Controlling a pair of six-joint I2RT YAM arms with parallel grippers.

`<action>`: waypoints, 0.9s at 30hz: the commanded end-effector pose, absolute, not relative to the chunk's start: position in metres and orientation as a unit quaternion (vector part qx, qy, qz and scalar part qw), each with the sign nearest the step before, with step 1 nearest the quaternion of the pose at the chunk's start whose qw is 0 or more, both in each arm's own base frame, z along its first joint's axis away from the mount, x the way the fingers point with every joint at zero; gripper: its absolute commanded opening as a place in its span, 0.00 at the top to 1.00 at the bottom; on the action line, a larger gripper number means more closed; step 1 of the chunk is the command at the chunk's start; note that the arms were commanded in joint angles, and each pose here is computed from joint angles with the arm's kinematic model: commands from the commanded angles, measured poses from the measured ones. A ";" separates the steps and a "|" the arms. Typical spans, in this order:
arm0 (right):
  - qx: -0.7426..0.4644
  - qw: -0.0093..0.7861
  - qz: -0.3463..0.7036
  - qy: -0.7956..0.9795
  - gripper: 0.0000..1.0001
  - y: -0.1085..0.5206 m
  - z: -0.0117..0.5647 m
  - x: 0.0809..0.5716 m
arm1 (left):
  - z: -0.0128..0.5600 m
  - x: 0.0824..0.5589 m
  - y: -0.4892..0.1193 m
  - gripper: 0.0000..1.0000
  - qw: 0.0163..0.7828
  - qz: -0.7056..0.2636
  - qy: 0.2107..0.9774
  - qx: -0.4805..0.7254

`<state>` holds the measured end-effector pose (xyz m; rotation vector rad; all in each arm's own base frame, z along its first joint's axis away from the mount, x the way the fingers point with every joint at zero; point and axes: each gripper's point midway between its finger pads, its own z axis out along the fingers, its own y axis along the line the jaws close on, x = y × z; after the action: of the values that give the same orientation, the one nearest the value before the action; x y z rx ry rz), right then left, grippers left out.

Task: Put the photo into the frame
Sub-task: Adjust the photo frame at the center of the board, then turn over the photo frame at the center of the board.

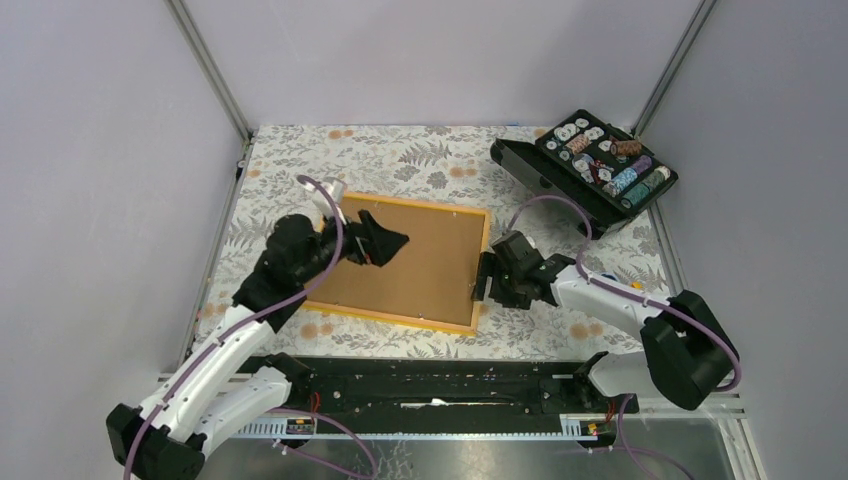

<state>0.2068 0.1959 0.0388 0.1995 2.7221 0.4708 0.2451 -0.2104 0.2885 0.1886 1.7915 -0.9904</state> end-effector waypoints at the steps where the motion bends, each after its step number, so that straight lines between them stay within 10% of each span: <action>1: 0.087 0.173 0.183 0.964 0.16 0.218 0.042 0.201 | 0.234 0.213 -0.229 0.01 0.428 -0.423 0.794 0.087; 10: 0.128 0.154 0.130 0.971 0.40 0.222 0.007 0.188 | 0.179 0.166 -0.266 0.01 0.404 -0.373 0.821 0.152; 20: 0.191 0.189 0.095 0.959 1.00 0.201 0.021 0.194 | 0.148 0.142 -0.296 0.01 0.390 -0.365 0.822 0.199; 27: 0.116 0.176 0.048 0.976 1.00 0.199 0.056 0.201 | 0.136 0.149 -0.299 0.01 0.402 -0.296 0.832 0.242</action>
<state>0.1839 0.2002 0.0232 0.4054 2.7946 0.2042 0.1320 -0.2910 0.1204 0.6068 2.1734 -0.8343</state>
